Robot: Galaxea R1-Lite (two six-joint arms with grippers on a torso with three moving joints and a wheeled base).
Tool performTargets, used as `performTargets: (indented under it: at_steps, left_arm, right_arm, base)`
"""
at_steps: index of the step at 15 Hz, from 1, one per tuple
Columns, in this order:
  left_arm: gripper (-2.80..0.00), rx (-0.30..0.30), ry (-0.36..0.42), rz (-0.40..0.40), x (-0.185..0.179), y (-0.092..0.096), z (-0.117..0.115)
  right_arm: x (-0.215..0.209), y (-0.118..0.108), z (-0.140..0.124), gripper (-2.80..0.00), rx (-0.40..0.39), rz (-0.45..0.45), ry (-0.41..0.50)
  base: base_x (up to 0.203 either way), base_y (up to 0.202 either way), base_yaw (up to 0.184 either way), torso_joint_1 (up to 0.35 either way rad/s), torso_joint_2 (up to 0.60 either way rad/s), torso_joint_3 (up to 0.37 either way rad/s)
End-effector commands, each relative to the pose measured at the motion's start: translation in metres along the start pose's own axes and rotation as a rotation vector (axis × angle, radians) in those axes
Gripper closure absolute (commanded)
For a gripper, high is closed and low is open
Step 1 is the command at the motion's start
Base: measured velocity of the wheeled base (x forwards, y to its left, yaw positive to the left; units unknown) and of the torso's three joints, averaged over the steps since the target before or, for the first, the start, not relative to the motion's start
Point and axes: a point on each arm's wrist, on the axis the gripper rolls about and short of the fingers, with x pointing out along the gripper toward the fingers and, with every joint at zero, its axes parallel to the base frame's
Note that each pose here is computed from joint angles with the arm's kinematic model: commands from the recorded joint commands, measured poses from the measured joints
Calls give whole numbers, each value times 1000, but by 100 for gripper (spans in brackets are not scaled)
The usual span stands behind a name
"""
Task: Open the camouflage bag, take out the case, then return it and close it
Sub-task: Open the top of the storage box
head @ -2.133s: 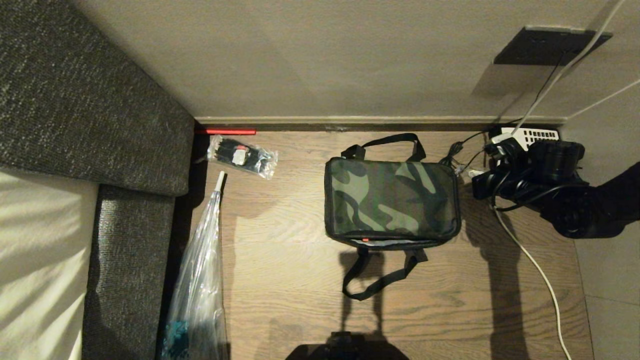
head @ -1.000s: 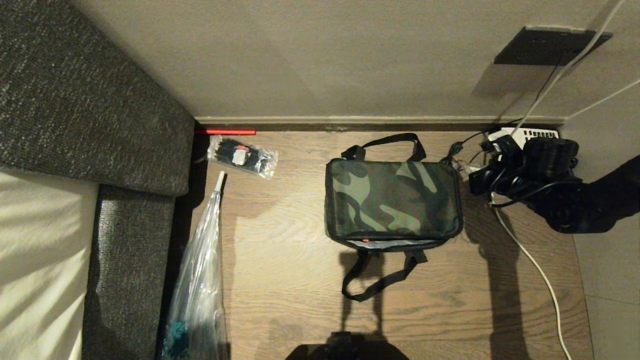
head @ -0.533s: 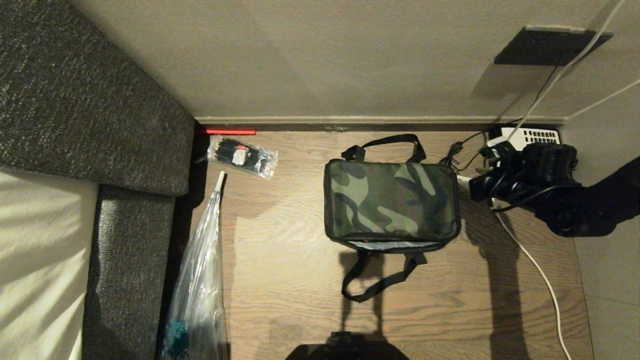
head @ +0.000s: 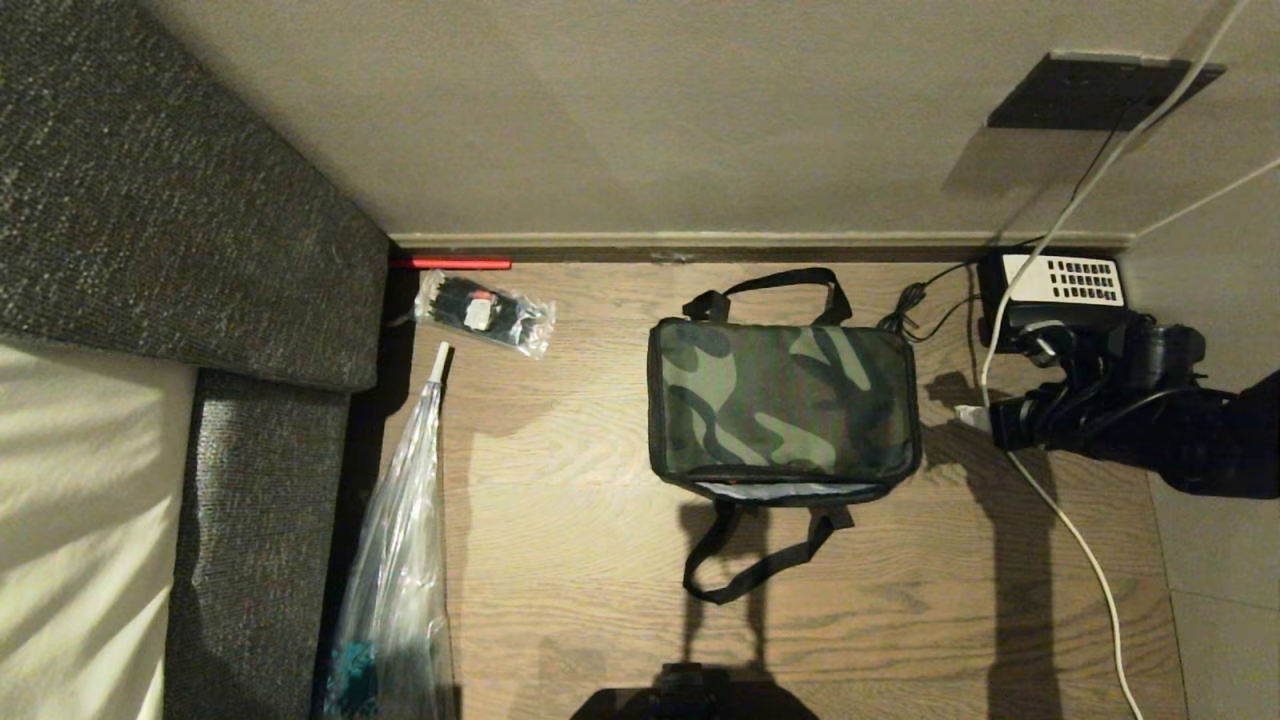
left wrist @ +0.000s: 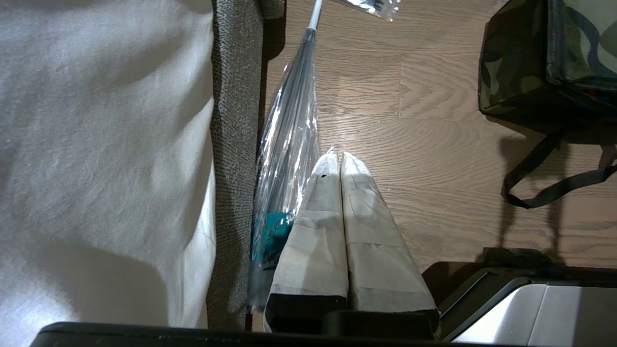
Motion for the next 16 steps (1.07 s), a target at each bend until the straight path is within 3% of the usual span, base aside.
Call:
performTargets:
  at_steps: [1, 4, 7, 11, 12, 13, 16]
  left_arm:
    - [0, 0, 4, 0, 0, 0, -1]
    - [0, 0, 4, 0, 0, 0, -1]
    - [0, 0, 4, 0, 0, 0, -1]
    - [0, 0, 4, 0, 0, 0, -1]
    - [0, 0, 4, 0, 0, 0, -1]
    - [0, 0, 4, 0, 0, 0, -1]
    - [0, 0, 4, 0, 0, 0, -1]
  right_arm:
    - [-19, 1, 1, 0, 91, 22, 28]
    - [-31, 4, -3, 0, 249, 168, 40]
    - [-38, 17, -7, 0, 396, 275, 116]
    - [-45, 27, -15, 0, 448, 414, 182]
    - [-44, 29, -15, -34, 451, 435, 187]
    - [-43, 29, -15, -280, 454, 471, 182]
    - [-37, 30, -18, -280, 464, 573, 175]
  base:
    - [0, 0, 0, 0, 0, 0]
    - [0, 0, 0, 0, 0, 0]
    - [0, 0, 0, 0, 0, 0]
    - [0, 0, 0, 0, 0, 0]
    - [0, 0, 0, 0, 0, 0]
    - [0, 0, 0, 0, 0, 0]
    - [0, 0, 0, 0, 0, 0]
